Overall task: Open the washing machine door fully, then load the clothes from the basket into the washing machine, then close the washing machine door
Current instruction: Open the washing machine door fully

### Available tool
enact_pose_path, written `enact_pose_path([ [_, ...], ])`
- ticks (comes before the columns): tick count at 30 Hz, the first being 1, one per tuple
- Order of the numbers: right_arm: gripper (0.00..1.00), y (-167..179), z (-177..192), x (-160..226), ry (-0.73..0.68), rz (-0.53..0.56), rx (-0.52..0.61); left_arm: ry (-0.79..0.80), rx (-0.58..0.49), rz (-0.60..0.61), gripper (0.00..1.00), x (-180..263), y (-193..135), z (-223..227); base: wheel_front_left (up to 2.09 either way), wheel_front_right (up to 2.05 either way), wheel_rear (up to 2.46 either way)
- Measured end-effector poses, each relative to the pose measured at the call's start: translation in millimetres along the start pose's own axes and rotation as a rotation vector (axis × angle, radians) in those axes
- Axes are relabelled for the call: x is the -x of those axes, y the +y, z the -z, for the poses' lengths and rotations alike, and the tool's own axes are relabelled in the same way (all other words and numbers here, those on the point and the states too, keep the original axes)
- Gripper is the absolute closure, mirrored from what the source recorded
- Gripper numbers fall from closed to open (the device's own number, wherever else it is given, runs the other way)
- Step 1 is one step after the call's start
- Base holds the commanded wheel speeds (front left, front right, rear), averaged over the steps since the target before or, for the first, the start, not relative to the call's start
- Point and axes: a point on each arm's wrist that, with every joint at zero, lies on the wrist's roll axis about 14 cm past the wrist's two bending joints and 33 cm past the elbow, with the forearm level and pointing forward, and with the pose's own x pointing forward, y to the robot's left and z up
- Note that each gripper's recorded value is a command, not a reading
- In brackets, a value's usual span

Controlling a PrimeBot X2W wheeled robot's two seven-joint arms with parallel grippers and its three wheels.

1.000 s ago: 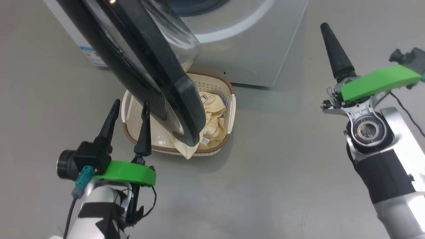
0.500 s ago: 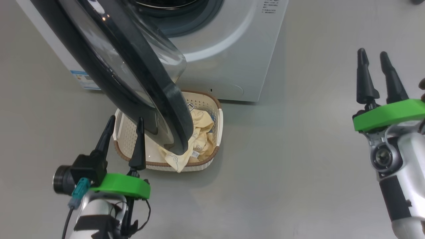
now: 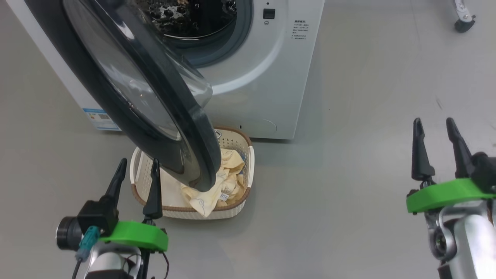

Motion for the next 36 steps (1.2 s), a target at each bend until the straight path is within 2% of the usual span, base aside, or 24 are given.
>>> enact_pose_path([
  [10,0.00,4,7,44,0.038,0.004,0.077,-0.011,-0.001,0.004,0.00,11,-3,-5,0.00,0.00,0.00],
  [20,0.00,6,10,68,0.055,0.012,0.035,-0.010,-0.002,0.002,0.00,19,-5,-6,0.00,0.00,0.00],
  [36,0.00,4,17,71,0.076,0.020,0.024,-0.001,0.001,0.006,0.00,18,-6,-3,0.00,0.00,0.00],
])
